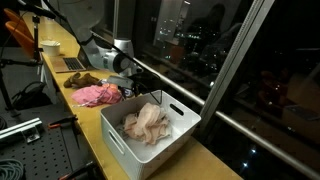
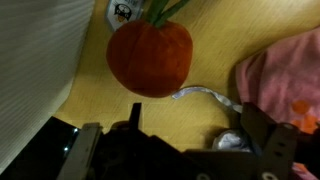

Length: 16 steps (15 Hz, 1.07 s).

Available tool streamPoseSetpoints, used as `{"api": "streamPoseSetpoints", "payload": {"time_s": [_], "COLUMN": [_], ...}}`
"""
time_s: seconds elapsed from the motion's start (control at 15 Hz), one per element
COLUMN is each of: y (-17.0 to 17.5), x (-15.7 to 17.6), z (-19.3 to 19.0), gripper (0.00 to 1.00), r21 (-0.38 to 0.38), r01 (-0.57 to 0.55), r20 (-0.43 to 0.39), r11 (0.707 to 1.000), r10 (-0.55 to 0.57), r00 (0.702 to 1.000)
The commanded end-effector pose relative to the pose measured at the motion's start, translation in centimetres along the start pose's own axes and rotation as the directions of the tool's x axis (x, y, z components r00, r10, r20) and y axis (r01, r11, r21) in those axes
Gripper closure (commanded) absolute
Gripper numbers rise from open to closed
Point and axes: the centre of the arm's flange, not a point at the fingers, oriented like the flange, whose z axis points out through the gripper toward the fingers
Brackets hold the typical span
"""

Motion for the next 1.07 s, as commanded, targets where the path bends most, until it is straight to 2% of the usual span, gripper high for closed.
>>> {"api": "streamPoseSetpoints", "payload": {"time_s": [0.0,0.47,1.0], "y": [0.9,1.1,0.8], "x": [1.4,1.4,-1.9], "z": [0.3,-0.8,0.3], "gripper": [0.00,0.00,0.00], "r21": [-0.003,-0.021,-0.029], "r01": [0.022,0.074,0.137], "r20": [0.017,0.081,0.196], "r11": [1.000,0.997,0.990], "r10": [-0.022,-0.072,-0.129], "r00": [1.000,0.994,0.972]}}
